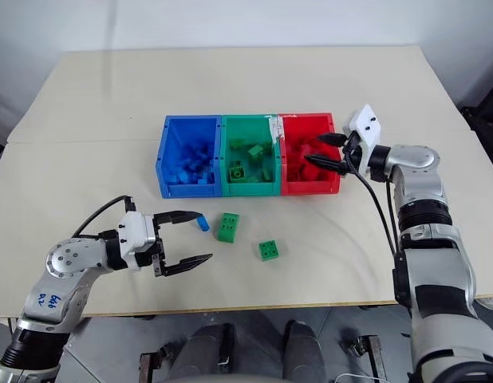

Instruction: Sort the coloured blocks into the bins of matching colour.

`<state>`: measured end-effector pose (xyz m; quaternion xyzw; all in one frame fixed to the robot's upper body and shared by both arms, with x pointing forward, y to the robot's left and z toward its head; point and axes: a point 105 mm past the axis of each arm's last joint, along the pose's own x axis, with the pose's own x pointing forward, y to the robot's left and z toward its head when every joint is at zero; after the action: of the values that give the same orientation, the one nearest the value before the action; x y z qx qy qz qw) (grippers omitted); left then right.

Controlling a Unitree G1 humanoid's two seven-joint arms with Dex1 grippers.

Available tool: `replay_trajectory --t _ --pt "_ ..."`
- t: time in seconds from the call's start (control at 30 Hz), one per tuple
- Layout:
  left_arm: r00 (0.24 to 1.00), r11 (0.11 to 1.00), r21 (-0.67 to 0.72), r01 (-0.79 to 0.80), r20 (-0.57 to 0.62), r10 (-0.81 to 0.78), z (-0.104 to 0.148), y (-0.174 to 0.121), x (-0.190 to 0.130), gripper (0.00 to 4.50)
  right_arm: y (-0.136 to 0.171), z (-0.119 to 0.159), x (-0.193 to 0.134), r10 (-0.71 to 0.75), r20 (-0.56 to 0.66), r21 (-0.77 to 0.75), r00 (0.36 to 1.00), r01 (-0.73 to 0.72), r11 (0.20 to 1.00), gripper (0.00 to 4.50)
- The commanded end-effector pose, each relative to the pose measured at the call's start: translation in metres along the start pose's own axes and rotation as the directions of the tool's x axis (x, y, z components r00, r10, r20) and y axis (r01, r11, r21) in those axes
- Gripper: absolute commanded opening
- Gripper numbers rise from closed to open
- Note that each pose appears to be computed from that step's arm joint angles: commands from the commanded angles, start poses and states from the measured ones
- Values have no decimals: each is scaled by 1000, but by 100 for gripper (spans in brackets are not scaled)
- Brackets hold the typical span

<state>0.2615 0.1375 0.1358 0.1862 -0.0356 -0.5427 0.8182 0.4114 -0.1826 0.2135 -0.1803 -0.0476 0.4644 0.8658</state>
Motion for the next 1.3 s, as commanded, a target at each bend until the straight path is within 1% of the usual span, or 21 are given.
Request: replay_trajectory --t 0.03,0.17,0.23,0.3,0.37,0.57,0.67,0.77,0.9,0.97,1.03,1.1,1.2,1.3 --pt "999 999 23 -29 16 28 4 1 -5 450 1 16 -20 50 73 -48 996 -47 998 449" --pt "998 998 14 -58 6 58 0 3 -12 450 19 8 -47 148 79 -64 986 -143 988 449" --pt "996 996 7 -89 -8 89 -5 7 -21 450 33 -5 -65 187 43 -90 981 -182 979 449" --pt "994 994 4 -107 -17 107 -7 9 -26 450 43 -16 -77 206 6 -96 979 -205 974 449" --pt "991 992 -13 -129 -31 129 -12 12 -36 450 57 -35 -101 233 -56 -77 971 -237 968 449" --pt "988 991 -18 -130 -87 128 -20 12 -50 450 67 -64 -154 143 -154 3 978 -145 989 449" --pt "988 992 -20 -128 -86 126 -17 13 -53 450 72 -68 -161 133 -160 9 978 -133 991 449" --pt "988 991 -15 -131 -86 129 -16 12 -54 450 81 -66 -153 165 -130 6 978 -165 986 449" --pt "991 993 -18 -116 -71 114 -14 7 -49 450 105 -50 -110 326 -42 24 945 -325 945 449" --pt "993 995 -19 -100 -60 99 -11 4 -45 450 116 -42 -92 403 -18 30 915 -403 915 449" --pt "996 997 -19 -76 -42 75 -8 1 -40 450 126 -39 -73 483 -23 36 876 -482 876 449" --pt "998 998 -30 -51 -27 50 -5 -2 -35 450 131 -38 -56 520 -38 38 853 -519 854 449" --pt "1000 1000 -18 -12 -14 12 -1 -7 -29 450 143 -34 -29 589 -7 26 808 -588 808 449" --pt "1000 1000 2 0 -7 0 1 -9 -27 450 157 -37 -11 647 -4 29 762 -647 762 449"
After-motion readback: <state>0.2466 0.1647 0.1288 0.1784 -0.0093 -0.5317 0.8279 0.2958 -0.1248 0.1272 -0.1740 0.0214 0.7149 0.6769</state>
